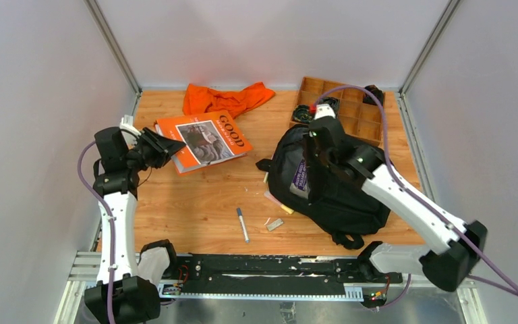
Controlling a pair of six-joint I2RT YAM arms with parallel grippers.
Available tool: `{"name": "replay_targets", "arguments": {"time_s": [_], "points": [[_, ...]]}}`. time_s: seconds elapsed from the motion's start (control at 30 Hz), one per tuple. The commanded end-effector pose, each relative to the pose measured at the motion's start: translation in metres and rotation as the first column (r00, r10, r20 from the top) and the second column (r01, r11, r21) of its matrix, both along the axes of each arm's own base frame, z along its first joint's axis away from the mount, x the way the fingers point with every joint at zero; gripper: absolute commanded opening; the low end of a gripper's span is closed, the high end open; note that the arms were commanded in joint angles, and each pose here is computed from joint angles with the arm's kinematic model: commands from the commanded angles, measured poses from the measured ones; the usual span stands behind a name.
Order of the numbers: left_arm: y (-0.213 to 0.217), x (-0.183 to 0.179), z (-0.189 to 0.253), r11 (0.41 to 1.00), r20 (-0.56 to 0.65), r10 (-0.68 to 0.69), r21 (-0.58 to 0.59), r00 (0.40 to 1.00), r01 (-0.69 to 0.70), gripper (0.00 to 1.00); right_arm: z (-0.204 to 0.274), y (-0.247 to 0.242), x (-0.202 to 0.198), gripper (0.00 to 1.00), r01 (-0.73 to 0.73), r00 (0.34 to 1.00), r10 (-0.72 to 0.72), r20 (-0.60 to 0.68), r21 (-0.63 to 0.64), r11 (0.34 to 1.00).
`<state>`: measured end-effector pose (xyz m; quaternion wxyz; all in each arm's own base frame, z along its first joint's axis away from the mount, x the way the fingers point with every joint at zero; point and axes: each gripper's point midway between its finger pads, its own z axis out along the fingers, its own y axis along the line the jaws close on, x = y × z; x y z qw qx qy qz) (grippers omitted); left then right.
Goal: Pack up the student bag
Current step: Place the book in the student bag.
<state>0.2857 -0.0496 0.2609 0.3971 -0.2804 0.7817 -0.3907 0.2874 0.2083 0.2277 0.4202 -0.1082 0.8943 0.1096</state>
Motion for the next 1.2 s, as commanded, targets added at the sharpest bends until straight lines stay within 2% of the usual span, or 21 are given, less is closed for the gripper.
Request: {"name": "replay_targets", "arguments": {"time_s": [0.0, 0.2, 0.33, 0.5, 0.77, 1.07, 1.17], "points": [[-0.031, 0.001, 0.034, 0.989, 0.158, -0.147, -0.008, 0.977, 0.150, 0.08, 0.036, -0.034, -0.006, 0.00, 0.125, 0.978, -0.136, 0.158, 0.076, 0.989], [-0.094, -0.005, 0.058, 0.918, 0.264, -0.382, 0.003, 0.885, 0.396, 0.09, 0.052, -0.072, -0.018, 0.00, 0.239, 0.929, -0.270, 0.251, 0.147, 0.960], [-0.131, -0.011, 0.057, 0.838, 0.251, -0.523, -0.025, 0.815, 0.546, 0.09, 0.050, -0.076, -0.020, 0.00, 0.252, 0.925, -0.283, 0.252, 0.147, 0.957], [-0.139, -0.004, 0.045, 0.826, 0.194, -0.539, -0.068, 0.820, 0.559, 0.08, 0.050, -0.074, -0.020, 0.00, 0.250, 0.927, -0.282, 0.247, 0.151, 0.956], [-0.164, -0.004, 0.027, 0.784, 0.127, -0.601, -0.103, 0.789, 0.613, 0.08, 0.054, -0.079, -0.021, 0.00, 0.257, 0.918, -0.295, 0.266, 0.168, 0.952], [-0.171, 0.005, -0.008, 0.795, -0.026, -0.603, -0.112, 0.798, 0.597, 0.07, 0.062, -0.085, -0.023, 0.00, 0.262, 0.904, -0.309, 0.295, 0.187, 0.947], [-0.180, 0.004, -0.028, 0.782, -0.096, -0.623, -0.108, 0.777, 0.614, 0.07, 0.060, -0.081, -0.022, 0.00, 0.249, 0.908, -0.297, 0.295, 0.190, 0.950]]}}
